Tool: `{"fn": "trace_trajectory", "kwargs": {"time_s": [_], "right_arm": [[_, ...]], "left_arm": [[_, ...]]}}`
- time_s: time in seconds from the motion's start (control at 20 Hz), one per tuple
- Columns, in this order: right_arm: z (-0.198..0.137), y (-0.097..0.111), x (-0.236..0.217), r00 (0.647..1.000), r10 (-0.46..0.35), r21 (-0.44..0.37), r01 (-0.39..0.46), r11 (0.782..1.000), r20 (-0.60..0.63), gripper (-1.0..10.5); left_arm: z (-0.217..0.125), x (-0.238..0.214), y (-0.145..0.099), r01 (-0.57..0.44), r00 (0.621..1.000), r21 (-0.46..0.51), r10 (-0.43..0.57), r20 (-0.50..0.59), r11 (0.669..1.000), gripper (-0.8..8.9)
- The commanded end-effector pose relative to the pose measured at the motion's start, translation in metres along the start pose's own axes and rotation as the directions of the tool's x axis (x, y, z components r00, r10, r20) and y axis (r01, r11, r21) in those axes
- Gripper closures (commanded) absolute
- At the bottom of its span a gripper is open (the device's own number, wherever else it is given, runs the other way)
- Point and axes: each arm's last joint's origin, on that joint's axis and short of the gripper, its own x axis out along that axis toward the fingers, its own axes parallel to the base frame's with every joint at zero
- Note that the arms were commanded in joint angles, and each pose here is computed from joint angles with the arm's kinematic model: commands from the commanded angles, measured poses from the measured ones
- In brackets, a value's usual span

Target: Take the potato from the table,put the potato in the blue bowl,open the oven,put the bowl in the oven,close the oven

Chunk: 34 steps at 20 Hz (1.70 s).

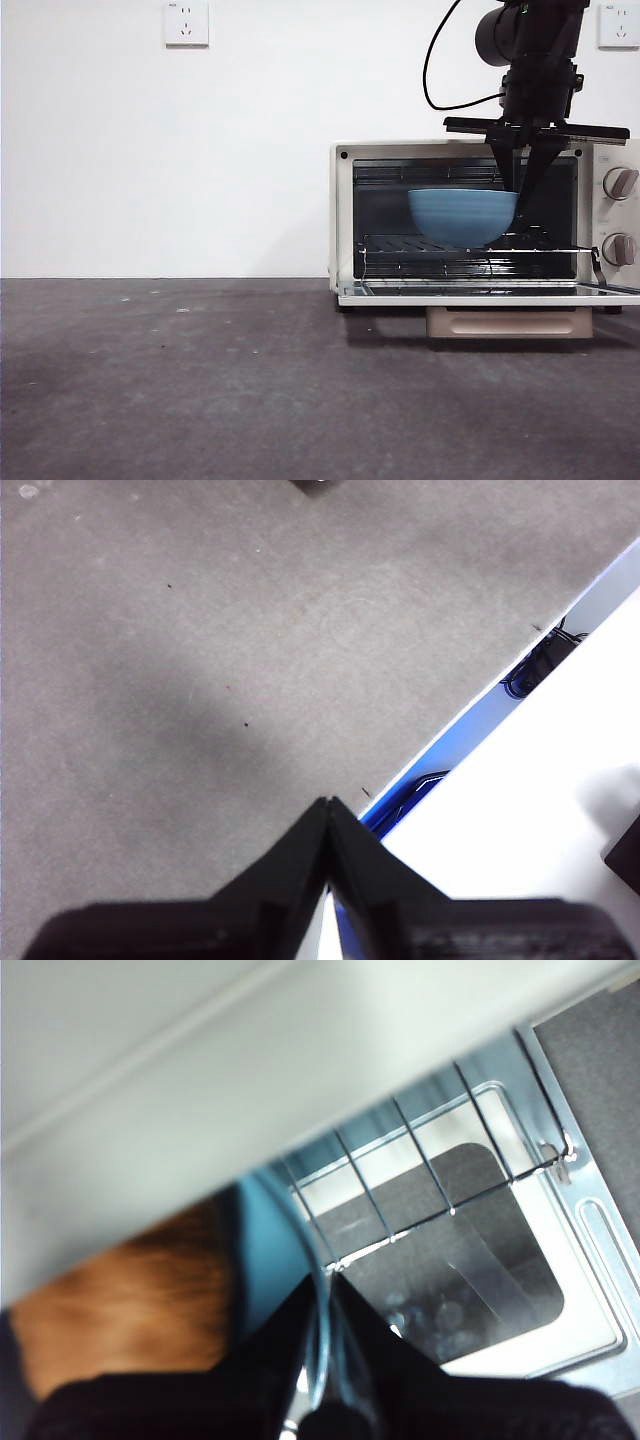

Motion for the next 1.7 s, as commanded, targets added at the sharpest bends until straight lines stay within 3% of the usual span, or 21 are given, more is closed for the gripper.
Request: {"fn": "trace_trajectory", "kwargs": {"time_s": [0.05, 0.45, 0.6, 1.25, 1.5, 1.7], "right_arm": [[0.001, 0.002, 0.007, 1.000, -0.013, 0.046, 0.013, 0.999, 0.016, 9.6], [0.002, 0.003, 0.007, 1.000, -0.004, 0.051, 0.003, 0.999, 0.021, 9.3], [0.002, 0.003, 0.006, 1.000, -0.002, 0.048, 0.001, 0.999, 0.024, 7.2], [0.000, 0.001, -0.029, 0.992, 0.040, -0.022, -0.038, 0.999, 0.117, 7.2], [-0.004, -0.003, -0.072, 0.966, 0.135, -0.121, -0.110, 0.987, 0.222, 7.2], [-0.019, -0.015, -0.136, 0.898, 0.261, -0.277, -0.166, 0.946, 0.355, 7.3]], "left_arm": [[0.000, 0.001, 0.000, -0.004, 1.000, 0.005, 0.004, 0.001, 1.000, 8.21], [0.000, 0.001, 0.000, -0.003, 1.000, 0.006, 0.003, 0.001, 1.000, 8.21], [0.000, 0.001, 0.000, -0.003, 1.000, 0.006, 0.003, 0.001, 1.000, 8.21], [0.000, 0.001, 0.000, -0.003, 1.000, 0.020, 0.003, 0.001, 1.000, 8.21], [0.000, 0.001, 0.000, -0.003, 1.000, 0.022, 0.003, 0.000, 1.000, 8.21], [0.015, 0.011, 0.000, 0.000, 1.000, 0.022, 0.000, 0.021, 1.000, 8.21]]}}
